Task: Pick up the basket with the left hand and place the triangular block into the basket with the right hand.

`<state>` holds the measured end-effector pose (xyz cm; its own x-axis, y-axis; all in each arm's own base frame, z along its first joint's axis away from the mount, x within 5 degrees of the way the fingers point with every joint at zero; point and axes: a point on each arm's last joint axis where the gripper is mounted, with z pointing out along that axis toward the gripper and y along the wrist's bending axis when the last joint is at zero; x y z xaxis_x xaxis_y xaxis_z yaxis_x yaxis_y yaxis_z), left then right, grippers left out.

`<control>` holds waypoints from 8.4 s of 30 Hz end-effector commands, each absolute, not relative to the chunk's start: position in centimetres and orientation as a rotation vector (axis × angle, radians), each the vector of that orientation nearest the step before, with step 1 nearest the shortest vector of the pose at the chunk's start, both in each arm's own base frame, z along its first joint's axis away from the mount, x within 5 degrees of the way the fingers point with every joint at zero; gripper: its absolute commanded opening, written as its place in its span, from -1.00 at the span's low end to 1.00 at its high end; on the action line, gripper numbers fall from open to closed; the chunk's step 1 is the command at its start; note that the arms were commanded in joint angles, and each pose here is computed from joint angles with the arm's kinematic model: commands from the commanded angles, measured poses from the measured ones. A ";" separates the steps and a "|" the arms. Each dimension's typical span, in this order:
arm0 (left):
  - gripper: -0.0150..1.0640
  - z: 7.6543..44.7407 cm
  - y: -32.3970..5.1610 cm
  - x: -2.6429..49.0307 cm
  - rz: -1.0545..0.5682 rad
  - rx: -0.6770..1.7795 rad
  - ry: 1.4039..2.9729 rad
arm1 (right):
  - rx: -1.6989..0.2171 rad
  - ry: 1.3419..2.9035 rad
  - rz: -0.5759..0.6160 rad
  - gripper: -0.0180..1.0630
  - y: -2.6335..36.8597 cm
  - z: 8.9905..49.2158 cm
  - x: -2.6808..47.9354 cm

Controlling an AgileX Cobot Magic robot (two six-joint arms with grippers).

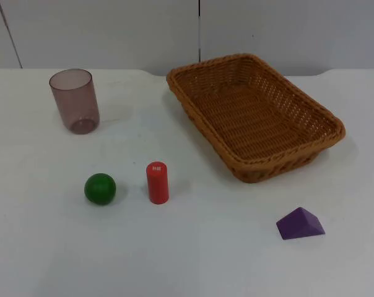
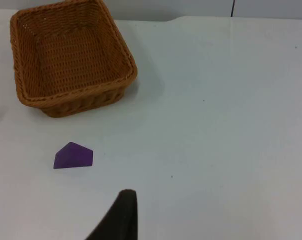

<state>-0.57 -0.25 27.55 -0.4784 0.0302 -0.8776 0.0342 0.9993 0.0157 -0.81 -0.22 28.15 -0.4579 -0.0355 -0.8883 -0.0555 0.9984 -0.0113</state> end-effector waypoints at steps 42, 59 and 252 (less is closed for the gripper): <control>0.97 40.7 -0.1 19.7 -0.096 -0.121 2.023 | 0.014 1.994 -0.049 0.96 0.2 41.0 16.7; 0.97 33.8 -11.6 26.1 -0.412 0.209 2.251 | 0.005 2.015 -0.081 0.96 0.0 40.9 16.6; -0.98 27.9 -5.2 30.1 -0.506 -0.079 2.654 | -1.985 2.202 0.074 0.96 15.6 12.5 32.9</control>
